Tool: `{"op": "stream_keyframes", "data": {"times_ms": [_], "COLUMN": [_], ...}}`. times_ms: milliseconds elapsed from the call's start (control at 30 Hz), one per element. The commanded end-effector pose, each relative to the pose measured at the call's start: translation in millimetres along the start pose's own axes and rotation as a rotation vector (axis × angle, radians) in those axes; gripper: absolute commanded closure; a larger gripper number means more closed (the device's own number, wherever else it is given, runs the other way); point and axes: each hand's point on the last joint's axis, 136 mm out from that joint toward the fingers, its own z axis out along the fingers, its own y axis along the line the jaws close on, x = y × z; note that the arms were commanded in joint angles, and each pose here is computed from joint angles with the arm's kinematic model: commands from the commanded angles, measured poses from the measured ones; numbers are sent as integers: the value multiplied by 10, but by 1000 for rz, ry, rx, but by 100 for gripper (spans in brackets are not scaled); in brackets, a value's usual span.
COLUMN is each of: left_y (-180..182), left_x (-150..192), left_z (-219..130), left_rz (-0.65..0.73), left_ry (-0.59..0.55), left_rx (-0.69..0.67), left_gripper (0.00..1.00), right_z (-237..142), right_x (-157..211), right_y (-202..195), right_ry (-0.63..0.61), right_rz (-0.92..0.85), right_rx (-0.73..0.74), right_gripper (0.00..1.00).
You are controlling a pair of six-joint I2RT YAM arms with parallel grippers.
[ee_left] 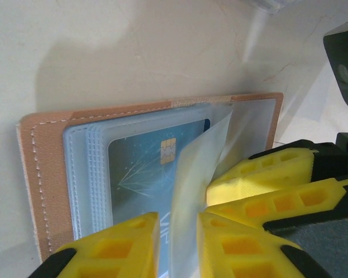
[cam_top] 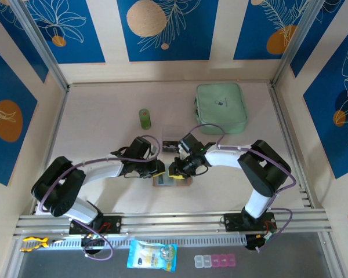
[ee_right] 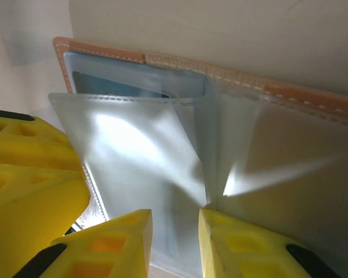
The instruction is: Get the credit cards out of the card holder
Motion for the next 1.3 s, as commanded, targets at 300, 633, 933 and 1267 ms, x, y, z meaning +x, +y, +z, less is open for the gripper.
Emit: {"op": "stream_keyframes", "data": {"times_ms": [300, 633, 933, 1267], "left_y": [-208, -451, -632, -732], "left_x": [43, 58, 74, 53], "left_z": [-29, 82, 288, 397], "left_rz": [13, 46, 71, 82], "left_ry": [15, 44, 79, 91], "left_rx": [41, 58, 70, 85], "left_gripper": [80, 68, 57, 52], "right_z": [-337, -689, -994, -1081], "right_x": [34, -23, -51, -13], "right_y": [147, 84, -59, -103], "right_ry": [-53, -135, -215, -233], "right_rz": [-24, -19, 11, 26], "right_rx": [-31, -42, -43, -58], "right_gripper": [71, 71, 70, 69]}}
